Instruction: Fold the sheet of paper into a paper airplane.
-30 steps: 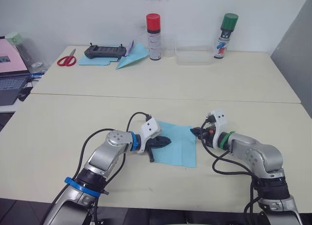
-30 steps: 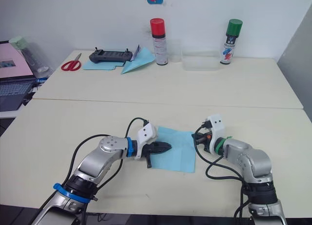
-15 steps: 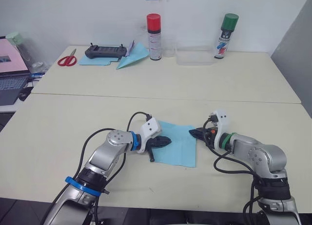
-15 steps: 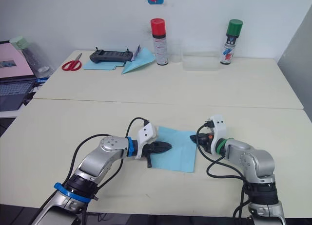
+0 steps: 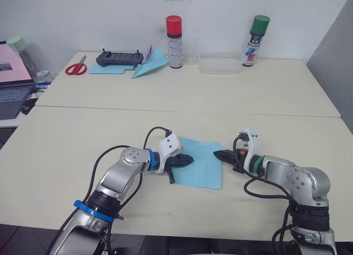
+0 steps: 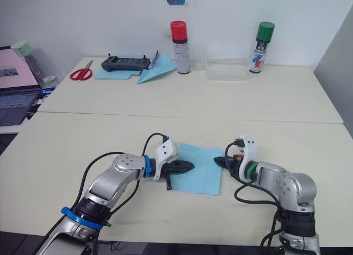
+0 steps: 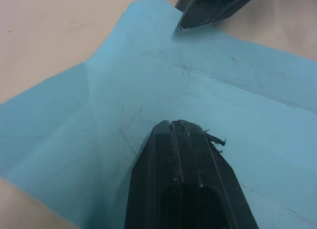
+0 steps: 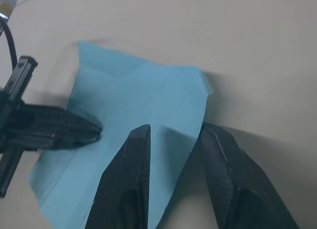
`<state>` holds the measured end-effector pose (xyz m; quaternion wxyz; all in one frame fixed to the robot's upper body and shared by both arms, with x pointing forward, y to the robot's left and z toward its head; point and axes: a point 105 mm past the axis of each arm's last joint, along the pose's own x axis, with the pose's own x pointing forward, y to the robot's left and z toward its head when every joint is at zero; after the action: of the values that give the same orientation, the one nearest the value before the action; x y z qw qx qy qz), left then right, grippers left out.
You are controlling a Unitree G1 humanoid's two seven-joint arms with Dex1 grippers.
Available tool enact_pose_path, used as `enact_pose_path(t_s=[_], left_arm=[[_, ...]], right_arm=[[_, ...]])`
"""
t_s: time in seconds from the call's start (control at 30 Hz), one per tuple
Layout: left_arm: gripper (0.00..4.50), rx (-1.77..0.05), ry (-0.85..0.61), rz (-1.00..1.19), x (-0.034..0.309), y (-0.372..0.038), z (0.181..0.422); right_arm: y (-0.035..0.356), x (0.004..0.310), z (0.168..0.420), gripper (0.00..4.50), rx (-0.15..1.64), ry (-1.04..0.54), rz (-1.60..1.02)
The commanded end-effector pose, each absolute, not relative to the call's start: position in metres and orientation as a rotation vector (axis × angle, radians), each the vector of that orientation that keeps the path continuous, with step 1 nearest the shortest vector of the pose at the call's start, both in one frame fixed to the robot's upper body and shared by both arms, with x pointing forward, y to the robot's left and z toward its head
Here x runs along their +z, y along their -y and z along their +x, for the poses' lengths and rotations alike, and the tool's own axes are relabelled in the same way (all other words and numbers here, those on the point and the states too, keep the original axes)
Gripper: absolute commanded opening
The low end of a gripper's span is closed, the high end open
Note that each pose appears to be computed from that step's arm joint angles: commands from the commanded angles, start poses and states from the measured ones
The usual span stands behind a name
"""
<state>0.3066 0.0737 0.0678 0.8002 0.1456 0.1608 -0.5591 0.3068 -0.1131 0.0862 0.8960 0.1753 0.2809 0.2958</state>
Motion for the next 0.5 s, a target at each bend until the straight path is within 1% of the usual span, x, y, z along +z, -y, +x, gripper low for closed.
enact_pose_path(t_s=[0.03,0.3,0.4,0.5], left_arm=[[0.0,-1.163,-0.414,0.338,0.0512,-0.0788,0.3076],[0.0,-1.163,-0.415,0.34,0.0508,-0.0788,0.3068],[0.0,-1.163,-0.416,0.34,0.0504,-0.0789,0.306],[0.0,-1.164,-0.416,0.341,0.0503,-0.0789,0.3058]], right_arm=[[0.113,0.1015,0.3182,1.55,0.595,-0.503,0.36],[0.1067,0.1026,0.3187,1.55,0.618,-0.502,0.381],[0.1057,0.1028,0.3184,0.97,0.618,-0.498,0.39],[0.1059,0.102,0.3192,0.02,0.613,-0.498,0.391]])
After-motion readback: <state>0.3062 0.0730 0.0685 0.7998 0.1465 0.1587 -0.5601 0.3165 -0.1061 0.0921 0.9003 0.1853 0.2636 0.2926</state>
